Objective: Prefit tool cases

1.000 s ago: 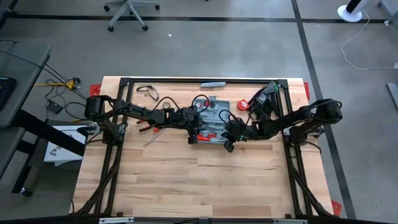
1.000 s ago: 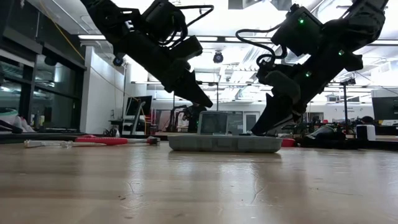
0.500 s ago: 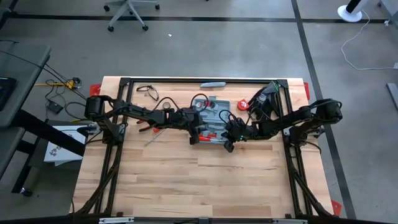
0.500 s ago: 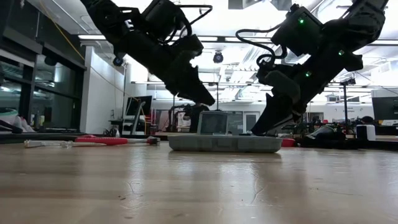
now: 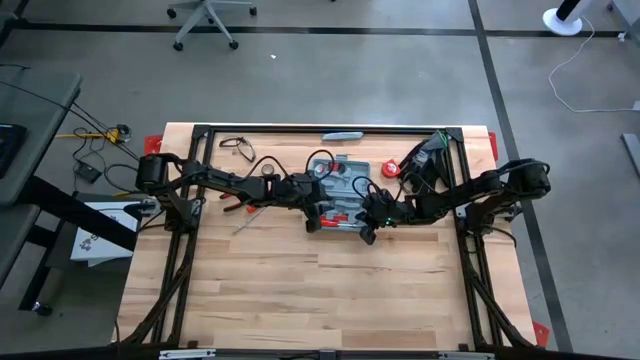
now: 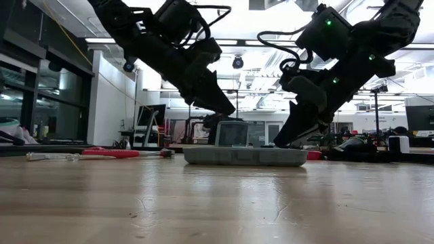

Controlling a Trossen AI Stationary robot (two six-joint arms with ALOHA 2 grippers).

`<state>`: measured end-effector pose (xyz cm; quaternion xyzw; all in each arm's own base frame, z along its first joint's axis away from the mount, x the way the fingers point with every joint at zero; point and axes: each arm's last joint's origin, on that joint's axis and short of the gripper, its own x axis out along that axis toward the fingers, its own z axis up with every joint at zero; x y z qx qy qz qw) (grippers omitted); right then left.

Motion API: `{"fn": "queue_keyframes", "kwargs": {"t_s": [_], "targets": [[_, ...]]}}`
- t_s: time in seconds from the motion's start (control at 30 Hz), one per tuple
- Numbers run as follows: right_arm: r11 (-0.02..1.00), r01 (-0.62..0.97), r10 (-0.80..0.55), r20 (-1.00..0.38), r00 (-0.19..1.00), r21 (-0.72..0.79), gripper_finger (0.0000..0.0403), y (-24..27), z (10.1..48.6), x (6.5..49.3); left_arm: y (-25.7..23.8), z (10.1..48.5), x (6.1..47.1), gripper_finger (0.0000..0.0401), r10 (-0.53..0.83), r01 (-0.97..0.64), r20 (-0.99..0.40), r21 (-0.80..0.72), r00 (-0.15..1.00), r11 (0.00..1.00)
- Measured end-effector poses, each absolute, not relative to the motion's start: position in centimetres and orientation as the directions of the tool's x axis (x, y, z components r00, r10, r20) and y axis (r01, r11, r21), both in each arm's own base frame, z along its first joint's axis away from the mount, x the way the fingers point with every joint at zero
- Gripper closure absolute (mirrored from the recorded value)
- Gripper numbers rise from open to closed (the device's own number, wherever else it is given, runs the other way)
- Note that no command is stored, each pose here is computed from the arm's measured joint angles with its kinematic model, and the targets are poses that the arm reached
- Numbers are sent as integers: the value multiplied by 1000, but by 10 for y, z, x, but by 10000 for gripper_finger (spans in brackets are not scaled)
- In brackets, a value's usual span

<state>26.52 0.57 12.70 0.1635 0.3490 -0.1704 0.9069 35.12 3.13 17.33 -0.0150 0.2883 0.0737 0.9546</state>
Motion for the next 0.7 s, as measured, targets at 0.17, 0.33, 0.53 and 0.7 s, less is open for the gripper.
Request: {"fn": "queue_keyframes", "kwargs": {"t_s": [0.17, 0.33, 0.53, 0.7], "targets": [[888, 423, -195, -689, 698, 178, 403, 6, 127, 265, 31, 173, 351, 275, 132, -150, -553, 14, 823, 989], [889, 423, -195, -689, 698, 177, 403, 6, 127, 265, 31, 173, 351, 275, 132, -150, -552, 14, 823, 989], [893, 416, -194, -689, 698, 170, 403, 6, 127, 265, 31, 169, 349, 275, 117, -128, -590, 23, 799, 992], [910, 371, -144, -696, 703, 187, 403, 7, 127, 265, 28, 163, 344, 275, 42, -61, -657, -5, 752, 998]]}}
